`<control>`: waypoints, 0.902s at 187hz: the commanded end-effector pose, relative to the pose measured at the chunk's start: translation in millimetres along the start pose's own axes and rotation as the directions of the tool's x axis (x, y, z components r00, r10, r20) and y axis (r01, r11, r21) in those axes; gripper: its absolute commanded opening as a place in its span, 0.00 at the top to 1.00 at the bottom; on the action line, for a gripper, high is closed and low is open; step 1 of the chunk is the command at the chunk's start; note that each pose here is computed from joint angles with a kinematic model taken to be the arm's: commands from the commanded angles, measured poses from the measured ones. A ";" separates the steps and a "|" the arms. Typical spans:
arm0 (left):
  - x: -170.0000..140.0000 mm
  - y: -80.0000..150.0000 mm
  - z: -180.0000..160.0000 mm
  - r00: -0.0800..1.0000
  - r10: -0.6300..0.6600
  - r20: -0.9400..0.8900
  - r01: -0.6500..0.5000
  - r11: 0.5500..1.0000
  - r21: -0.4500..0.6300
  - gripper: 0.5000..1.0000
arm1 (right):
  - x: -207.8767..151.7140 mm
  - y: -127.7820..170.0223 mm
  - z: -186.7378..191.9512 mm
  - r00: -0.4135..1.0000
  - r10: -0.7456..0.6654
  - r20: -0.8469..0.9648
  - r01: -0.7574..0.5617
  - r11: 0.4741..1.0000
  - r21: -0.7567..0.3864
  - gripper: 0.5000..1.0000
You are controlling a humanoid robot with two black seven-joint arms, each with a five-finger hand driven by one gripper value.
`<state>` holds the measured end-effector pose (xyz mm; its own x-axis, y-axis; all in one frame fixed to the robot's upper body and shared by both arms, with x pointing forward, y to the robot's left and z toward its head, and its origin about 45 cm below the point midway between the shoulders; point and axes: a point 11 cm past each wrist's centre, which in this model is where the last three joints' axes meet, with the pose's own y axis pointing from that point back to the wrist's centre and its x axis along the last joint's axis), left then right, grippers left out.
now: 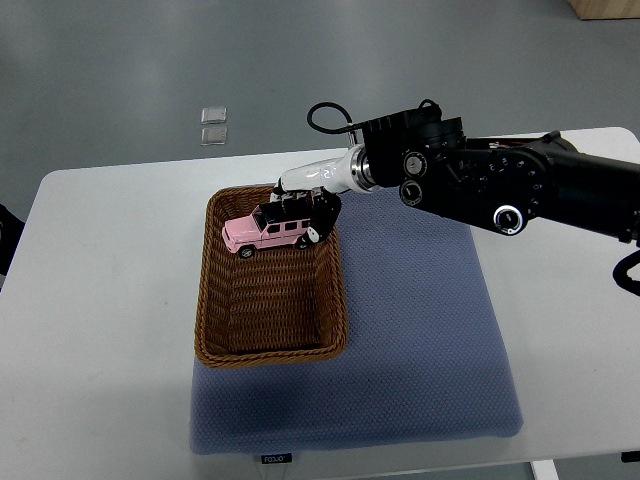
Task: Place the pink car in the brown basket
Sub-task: 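Lower the pink SUV into the wicker basket with the right hand, then open the right hand and withdraw it from the basket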
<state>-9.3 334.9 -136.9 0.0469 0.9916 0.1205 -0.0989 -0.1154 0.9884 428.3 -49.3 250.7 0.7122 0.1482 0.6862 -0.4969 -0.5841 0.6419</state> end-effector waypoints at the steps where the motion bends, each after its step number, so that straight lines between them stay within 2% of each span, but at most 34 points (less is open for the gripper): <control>1: 0.0 0.0 0.0 1.000 0.000 0.000 0.000 1.000 0.000 0.00 | -8.6 -6.8 -0.5 1.000 -0.009 0.014 0.009 1.000 0.002 1.00; 77: 0.0 0.0 0.0 1.000 0.000 0.000 0.000 1.000 0.000 0.00 | -24.0 -16.4 -5.3 0.999 -0.007 0.037 0.006 1.000 0.021 1.00; 83: 0.0 0.0 0.0 1.000 0.000 0.000 0.000 1.000 0.000 0.00 | -24.9 -17.2 -6.7 0.999 -0.007 0.037 0.006 1.000 0.025 0.91; 116: 0.0 0.0 0.0 1.000 0.000 0.000 0.000 1.000 0.000 0.00 | -30.5 -20.1 -8.4 0.999 -0.014 0.042 0.012 0.999 0.030 0.89; 143: 0.0 0.0 0.0 1.000 0.000 0.000 0.000 1.000 0.000 0.00 | -30.5 -20.7 -7.3 0.999 0.002 0.048 -0.004 1.000 0.030 0.59; 169: 0.0 0.0 0.0 1.000 0.000 0.000 0.000 1.000 0.000 0.00 | -29.8 -20.7 -7.3 0.999 0.009 0.049 -0.010 1.000 0.029 0.45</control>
<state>-9.3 334.9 -136.9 0.0469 0.9916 0.1205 -0.0989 -0.1155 0.9884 413.4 -35.9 219.1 0.7330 0.1072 0.6717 -0.4861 -0.6082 0.6275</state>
